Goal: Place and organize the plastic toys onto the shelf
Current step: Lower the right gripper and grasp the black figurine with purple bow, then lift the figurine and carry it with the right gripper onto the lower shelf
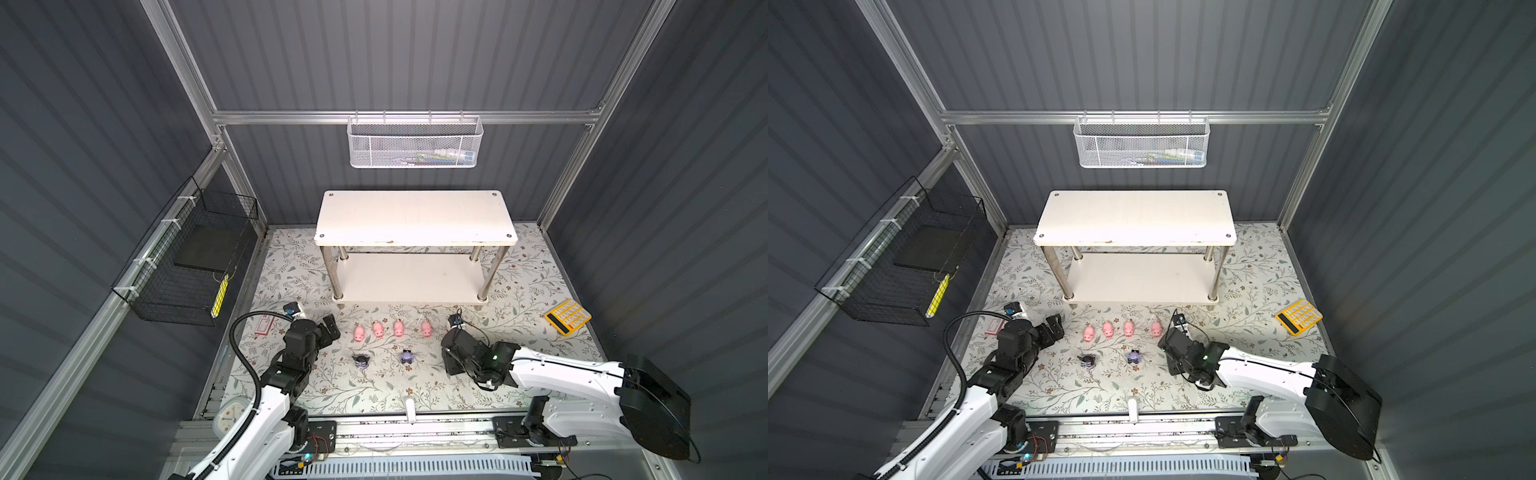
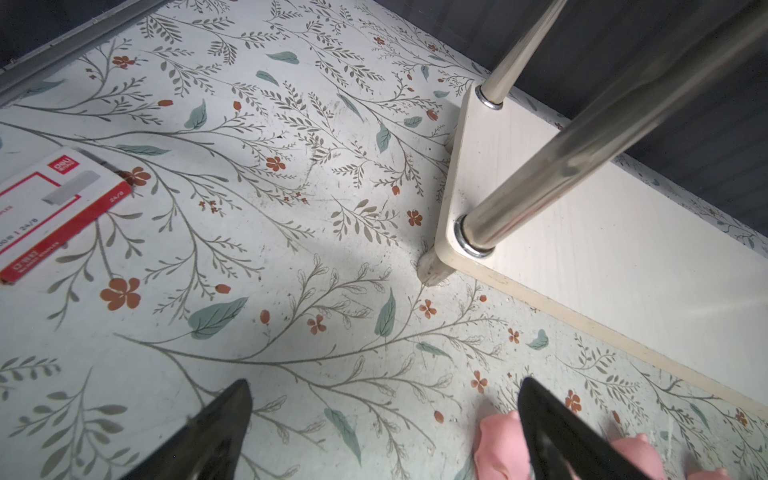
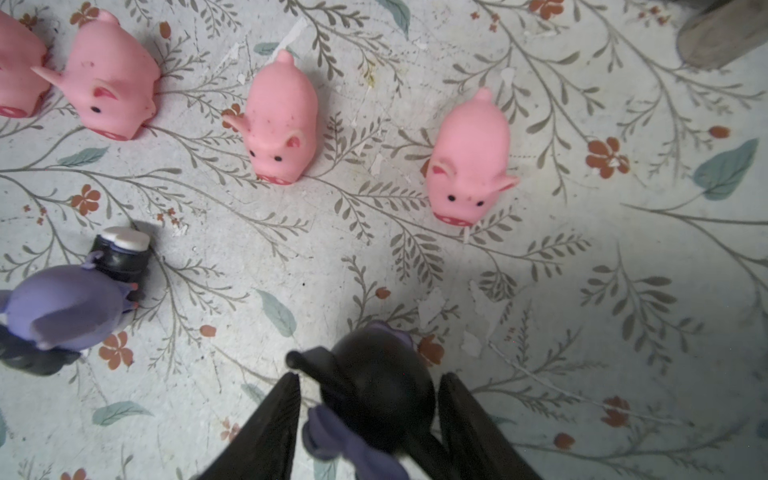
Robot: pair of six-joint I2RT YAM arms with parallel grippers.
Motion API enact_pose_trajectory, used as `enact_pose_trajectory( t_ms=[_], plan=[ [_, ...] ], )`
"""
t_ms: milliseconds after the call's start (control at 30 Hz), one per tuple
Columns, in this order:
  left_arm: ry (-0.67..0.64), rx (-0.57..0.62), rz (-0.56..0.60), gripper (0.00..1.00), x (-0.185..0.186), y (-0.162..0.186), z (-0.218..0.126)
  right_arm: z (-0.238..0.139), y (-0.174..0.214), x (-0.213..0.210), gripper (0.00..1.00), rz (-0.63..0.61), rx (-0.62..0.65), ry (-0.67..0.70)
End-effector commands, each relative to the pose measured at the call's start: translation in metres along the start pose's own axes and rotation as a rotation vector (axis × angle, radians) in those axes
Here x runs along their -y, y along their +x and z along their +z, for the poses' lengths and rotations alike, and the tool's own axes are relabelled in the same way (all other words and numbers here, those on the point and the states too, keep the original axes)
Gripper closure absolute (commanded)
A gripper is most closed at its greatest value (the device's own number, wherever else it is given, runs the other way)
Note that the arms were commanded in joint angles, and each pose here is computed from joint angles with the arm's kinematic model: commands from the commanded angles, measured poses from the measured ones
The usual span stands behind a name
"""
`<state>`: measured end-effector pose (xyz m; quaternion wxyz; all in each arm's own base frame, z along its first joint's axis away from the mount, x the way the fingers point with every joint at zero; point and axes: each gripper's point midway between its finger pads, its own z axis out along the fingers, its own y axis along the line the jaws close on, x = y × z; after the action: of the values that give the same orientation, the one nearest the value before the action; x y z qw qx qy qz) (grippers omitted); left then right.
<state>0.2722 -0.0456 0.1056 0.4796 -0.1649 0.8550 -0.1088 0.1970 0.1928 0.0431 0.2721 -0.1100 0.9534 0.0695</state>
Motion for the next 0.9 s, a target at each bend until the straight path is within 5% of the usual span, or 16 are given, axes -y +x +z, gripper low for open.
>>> enact_pose_trajectory(
  t_ms=[0, 633, 867],
  plan=[
    [0.008, -0.013, -0.009, 0.0, 0.0, 0.007, 0.001, -0.002, -0.009, -0.004, 0.47, 0.0, 0.011, -0.008],
    [0.002, -0.017, -0.005, 0.0, -0.001, 0.01, 0.006, -0.021, -0.009, 0.002, 0.71, -0.043, -0.019, 0.0],
    [0.001, -0.016, 0.0, 0.0, -0.002, 0.011, 0.007, -0.066, -0.056, 0.015, 0.71, -0.107, 0.088, 0.008]
  ],
)
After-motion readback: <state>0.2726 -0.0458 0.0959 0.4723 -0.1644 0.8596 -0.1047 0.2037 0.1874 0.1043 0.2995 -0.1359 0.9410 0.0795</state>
